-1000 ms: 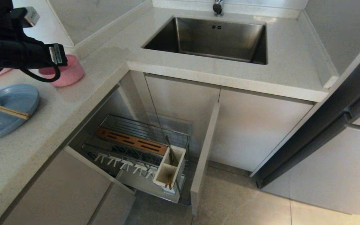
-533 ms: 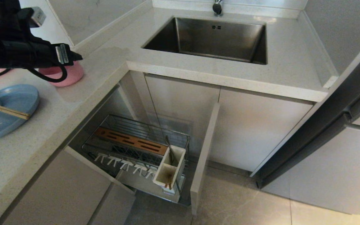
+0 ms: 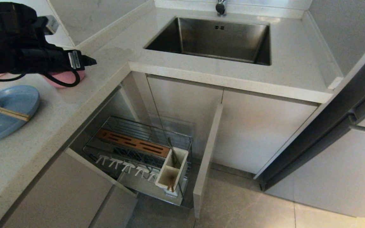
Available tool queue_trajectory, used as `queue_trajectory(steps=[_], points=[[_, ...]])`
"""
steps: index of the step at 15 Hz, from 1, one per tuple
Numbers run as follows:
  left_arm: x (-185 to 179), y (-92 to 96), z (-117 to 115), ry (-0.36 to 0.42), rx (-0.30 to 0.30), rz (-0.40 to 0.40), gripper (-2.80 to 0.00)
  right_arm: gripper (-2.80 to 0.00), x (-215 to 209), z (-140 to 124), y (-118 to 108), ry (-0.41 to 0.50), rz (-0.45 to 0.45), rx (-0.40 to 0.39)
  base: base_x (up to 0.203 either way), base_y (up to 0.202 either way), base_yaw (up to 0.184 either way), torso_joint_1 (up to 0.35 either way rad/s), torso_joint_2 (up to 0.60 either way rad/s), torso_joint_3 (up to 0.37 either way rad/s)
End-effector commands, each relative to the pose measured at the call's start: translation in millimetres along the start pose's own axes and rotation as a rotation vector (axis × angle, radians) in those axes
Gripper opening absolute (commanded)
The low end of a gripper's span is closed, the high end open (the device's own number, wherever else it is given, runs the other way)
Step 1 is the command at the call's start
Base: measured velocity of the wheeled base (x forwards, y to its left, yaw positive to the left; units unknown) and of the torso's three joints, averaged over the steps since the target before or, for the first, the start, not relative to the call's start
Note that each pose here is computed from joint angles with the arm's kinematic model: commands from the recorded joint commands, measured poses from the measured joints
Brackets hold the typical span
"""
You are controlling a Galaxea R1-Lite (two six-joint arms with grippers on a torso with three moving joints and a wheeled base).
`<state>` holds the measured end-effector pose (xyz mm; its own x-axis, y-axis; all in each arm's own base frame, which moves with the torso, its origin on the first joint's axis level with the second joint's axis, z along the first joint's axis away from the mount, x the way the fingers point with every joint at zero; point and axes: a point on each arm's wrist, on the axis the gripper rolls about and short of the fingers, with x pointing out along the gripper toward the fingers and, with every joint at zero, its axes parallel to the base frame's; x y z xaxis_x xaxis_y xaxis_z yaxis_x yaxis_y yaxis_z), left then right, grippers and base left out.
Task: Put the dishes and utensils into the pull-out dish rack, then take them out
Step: Pick up the bowl and place it in the cupboard
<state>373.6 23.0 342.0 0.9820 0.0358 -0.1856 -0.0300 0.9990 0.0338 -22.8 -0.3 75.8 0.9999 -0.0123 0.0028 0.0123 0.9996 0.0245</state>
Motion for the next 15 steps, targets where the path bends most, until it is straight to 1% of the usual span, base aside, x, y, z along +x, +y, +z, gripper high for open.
queue_trajectory(steps=[1, 7, 8, 9, 11, 15], points=[[4.6, -0.1, -2.7, 0.008, 0.000, -0.005, 0.00, -2.80, 0.1, 0.1, 0.0, 0.001, 0.000, 0.000, 0.000, 0.000, 0.000, 0.000, 0.00, 0.000], [6.9, 1.7, -3.5, 0.005, 0.000, 0.000, 0.00, -2.80, 0.1, 0.1, 0.0, 0.001, 0.000, 0.000, 0.000, 0.000, 0.000, 0.000, 0.00, 0.000], [6.8, 2.3, -3.5, 0.005, -0.001, 0.001, -0.18, -2.80, 0.1, 0.1, 0.0, 0.001, 0.000, 0.000, 0.000, 0.000, 0.000, 0.000, 0.00, 0.000], [7.4, 2.8, -3.8, 0.005, 0.000, 0.003, -2.80, -2.80, 0.1, 0.1, 0.0, 0.001, 0.000, 0.000, 0.000, 0.000, 0.000, 0.000, 0.00, 0.000], [7.6, 2.9, -2.5, -0.010, 0.004, 0.003, -2.80, -2.80, 0.0, 0.0, 0.0, 0.000, 0.000, 0.000, 0.000, 0.000, 0.000, 0.000, 0.00, 0.000], [5.3, 4.9, -0.7, -0.017, 0.006, 0.010, -2.80, -2.80, 0.0, 0.0, 0.0, 0.000, 0.000, 0.000, 0.000, 0.000, 0.000, 0.000, 0.00, 0.000]])
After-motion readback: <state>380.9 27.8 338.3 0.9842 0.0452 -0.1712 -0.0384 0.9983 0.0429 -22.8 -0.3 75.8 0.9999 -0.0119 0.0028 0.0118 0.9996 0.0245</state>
